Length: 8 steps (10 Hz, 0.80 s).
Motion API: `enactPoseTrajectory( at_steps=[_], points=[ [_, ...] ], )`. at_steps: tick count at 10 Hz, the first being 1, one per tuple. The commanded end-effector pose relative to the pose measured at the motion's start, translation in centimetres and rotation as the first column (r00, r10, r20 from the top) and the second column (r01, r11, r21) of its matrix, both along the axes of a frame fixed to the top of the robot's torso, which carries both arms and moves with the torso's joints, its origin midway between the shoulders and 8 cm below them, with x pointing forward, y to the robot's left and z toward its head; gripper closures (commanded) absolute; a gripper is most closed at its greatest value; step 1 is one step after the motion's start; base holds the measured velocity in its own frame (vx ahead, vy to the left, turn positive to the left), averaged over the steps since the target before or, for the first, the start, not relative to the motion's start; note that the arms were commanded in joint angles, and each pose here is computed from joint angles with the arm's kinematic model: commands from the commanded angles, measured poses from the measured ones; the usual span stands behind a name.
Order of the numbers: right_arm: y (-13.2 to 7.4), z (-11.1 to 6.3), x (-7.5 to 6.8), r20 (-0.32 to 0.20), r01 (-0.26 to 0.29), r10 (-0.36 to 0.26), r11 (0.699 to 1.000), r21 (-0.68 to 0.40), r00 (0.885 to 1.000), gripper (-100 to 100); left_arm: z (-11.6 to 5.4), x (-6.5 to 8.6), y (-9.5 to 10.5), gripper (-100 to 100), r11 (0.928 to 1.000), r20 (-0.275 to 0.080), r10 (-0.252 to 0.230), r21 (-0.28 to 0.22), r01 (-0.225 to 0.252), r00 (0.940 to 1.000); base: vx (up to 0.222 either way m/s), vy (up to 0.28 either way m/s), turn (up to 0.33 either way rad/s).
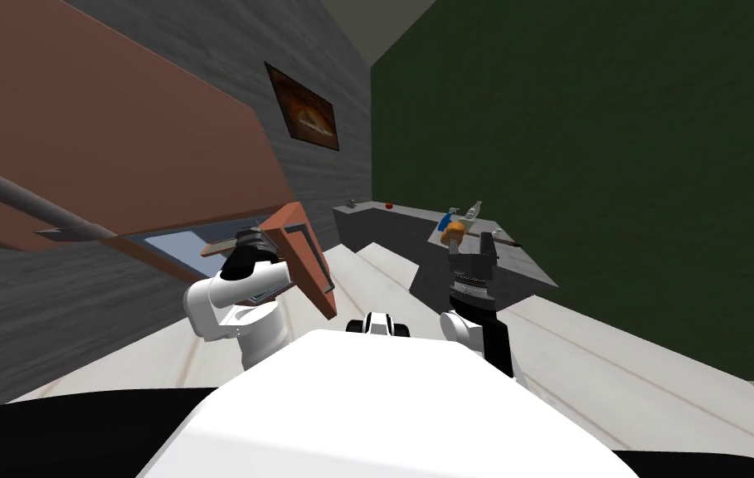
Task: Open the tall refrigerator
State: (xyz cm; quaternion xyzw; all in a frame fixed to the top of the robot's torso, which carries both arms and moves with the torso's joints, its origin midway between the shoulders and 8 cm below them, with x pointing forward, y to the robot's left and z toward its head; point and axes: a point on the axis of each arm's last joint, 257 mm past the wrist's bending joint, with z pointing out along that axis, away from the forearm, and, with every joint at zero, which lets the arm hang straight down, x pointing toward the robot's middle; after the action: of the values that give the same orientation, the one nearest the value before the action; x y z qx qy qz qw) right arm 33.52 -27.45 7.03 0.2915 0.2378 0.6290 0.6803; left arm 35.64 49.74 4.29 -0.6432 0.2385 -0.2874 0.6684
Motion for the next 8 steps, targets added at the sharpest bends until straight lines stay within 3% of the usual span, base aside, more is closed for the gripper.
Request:
enactPoseTrajectory(
  at_steps=[1,4,5,8],
  points=[
    [0.0,0.0,0.0,0.000,0.000,0.000,1.000,0.000,1.000,0,1.5,-1.2,1.1,100,0.9985,0.033,0.048,0.026,-0.048,0.9983,0.144,-0.176,0.025],
    [0.0,0.0,0.0,0.000,0.000,0.000,1.000,0.000,1.000,0,1.7,-2.1,1.9,100,0.9961,0.037,0.082,0.029,-0.083,0.9959,0.178,-0.168,0.025],
    [0.0,0.0,0.0,0.000,0.000,0.000,1.000,0.000,1.000,0,1.9,-3.0,2.6,100,0.9925,0.041,0.117,0.032,-0.118,0.9923,0.202,-0.164,0.019],
    [0.0,0.0,0.0,0.000,0.000,0.000,1.000,0.000,1.000,0,2.1,-4.0,3.4,100,0.9876,0.045,0.151,0.035,-0.153,0.9875,0.182,-0.168,0.023]
  ],
)
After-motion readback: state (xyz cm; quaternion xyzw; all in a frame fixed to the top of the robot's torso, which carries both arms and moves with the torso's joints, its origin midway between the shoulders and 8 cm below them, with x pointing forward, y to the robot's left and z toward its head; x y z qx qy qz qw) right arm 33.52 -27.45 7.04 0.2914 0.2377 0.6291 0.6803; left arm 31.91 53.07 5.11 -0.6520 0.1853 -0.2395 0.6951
